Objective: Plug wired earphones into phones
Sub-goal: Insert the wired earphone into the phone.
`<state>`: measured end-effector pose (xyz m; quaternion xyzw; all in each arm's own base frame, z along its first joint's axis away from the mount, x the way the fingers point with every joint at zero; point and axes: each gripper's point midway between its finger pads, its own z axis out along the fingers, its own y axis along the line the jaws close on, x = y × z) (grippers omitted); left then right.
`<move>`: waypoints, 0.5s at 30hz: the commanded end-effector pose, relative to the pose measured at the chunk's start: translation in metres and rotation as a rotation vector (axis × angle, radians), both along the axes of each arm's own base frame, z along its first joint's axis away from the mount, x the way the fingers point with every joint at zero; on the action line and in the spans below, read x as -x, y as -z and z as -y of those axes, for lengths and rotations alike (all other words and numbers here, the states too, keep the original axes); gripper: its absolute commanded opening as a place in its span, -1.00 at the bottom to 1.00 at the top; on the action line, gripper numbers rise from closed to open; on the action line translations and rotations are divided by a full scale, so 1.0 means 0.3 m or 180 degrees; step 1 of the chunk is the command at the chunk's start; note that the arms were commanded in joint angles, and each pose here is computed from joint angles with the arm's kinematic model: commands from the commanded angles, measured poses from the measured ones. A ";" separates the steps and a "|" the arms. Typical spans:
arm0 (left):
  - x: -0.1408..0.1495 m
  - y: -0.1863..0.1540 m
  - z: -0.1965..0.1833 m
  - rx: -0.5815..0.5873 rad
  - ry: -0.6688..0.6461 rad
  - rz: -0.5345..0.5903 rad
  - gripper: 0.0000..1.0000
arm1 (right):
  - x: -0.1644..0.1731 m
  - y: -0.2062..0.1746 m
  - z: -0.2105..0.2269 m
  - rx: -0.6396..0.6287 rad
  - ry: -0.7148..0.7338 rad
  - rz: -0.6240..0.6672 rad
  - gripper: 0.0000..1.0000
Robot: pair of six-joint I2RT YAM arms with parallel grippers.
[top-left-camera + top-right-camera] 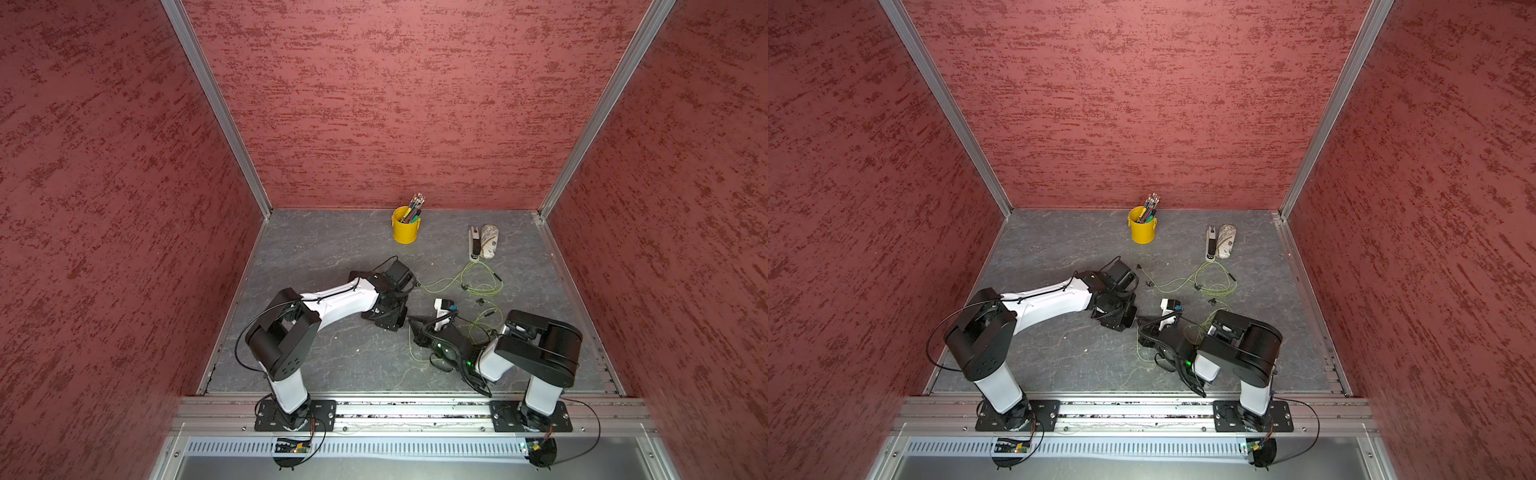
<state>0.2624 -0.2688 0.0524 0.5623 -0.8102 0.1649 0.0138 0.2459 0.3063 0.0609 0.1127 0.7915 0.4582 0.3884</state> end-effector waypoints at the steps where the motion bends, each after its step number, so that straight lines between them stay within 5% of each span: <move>1: -0.010 -0.090 0.086 0.0406 0.0119 0.0164 0.46 | 0.012 -0.056 -0.078 -0.0144 -0.0243 0.0074 -1.00; 15: -0.003 -0.074 0.080 0.0339 0.0131 0.0147 0.45 | 0.012 -0.118 -0.082 -0.0374 -0.0240 0.0124 -1.00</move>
